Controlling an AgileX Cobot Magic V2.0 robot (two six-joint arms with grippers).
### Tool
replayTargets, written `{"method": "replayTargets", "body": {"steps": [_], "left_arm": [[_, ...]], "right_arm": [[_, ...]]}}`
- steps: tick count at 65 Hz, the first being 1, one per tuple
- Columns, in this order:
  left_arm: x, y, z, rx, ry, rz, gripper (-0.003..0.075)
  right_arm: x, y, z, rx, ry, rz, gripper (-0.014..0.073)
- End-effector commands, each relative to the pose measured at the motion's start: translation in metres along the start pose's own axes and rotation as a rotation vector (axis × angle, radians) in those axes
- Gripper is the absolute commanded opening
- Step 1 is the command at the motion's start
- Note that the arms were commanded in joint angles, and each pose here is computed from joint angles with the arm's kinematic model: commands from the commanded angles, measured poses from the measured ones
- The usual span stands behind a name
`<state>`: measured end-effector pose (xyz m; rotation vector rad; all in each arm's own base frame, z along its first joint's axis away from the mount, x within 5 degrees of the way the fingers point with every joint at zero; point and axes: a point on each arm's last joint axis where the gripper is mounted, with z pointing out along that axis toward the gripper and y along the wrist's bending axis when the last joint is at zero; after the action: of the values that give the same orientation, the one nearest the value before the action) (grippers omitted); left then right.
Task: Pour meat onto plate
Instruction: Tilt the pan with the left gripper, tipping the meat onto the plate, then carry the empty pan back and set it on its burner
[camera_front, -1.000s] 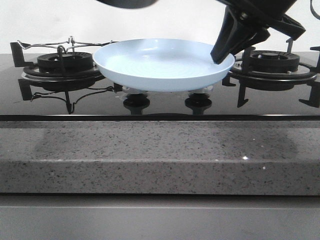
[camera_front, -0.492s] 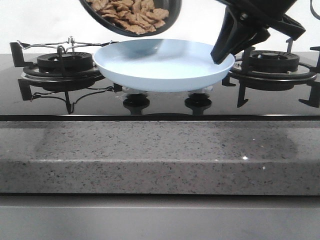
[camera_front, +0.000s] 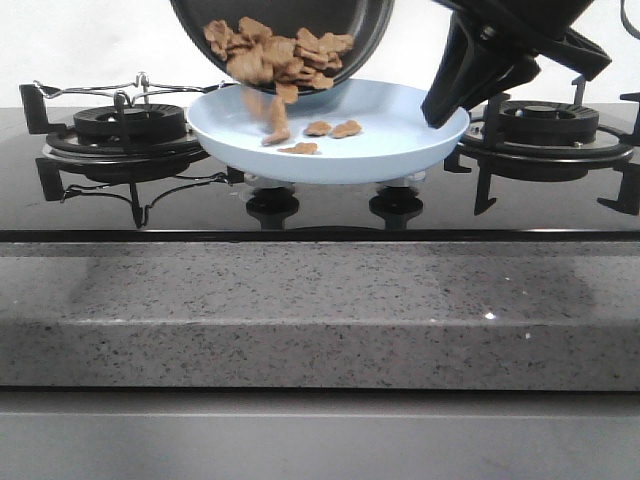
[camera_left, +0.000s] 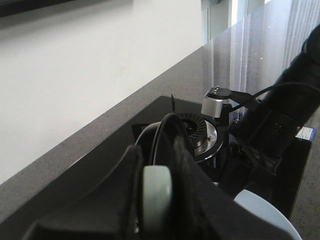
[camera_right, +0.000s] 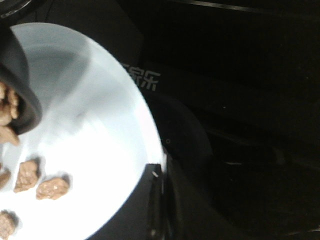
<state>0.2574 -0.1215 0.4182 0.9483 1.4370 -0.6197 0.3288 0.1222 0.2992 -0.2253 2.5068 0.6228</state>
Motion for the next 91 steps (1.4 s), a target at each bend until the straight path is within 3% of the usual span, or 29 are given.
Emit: {"method": "replayTargets", "body": {"steps": [1,11,22,52,59,78,91], "left_arm": [[-0.027,-0.009,-0.009,0.006,-0.109,0.069,-0.002],[-0.026,-0.014,-0.01,0.051,-0.11,0.259,-0.002],[-0.029,-0.02,-0.012,0.087,-0.13,0.381,-0.002],[-0.031,-0.021,-0.014,0.083,-0.137,0.371,-0.002],[-0.033,-0.013,-0.015,0.011,-0.143,0.223,-0.002],[-0.03,0.037,-0.036,-0.368,-0.194,-0.217,-0.002],[-0.014,0.074,-0.057,-0.496,-0.287,-0.579,-0.002]], "right_arm": [[-0.012,0.012,-0.024,-0.033,-0.113,-0.006,-0.0068],[-0.012,0.012,-0.024,-0.033,-0.113,-0.006,-0.0068],[-0.012,0.012,-0.024,-0.033,-0.113,-0.006,-0.0068],[-0.012,0.012,-0.024,-0.033,-0.113,-0.006,-0.0068],[-0.012,0.012,-0.024,-0.033,-0.113,-0.006,-0.0068],[-0.012,0.012,-0.024,-0.033,-0.113,-0.006,-0.0068],[-0.012,0.012,-0.024,-0.033,-0.113,-0.006,-0.0068]]}}
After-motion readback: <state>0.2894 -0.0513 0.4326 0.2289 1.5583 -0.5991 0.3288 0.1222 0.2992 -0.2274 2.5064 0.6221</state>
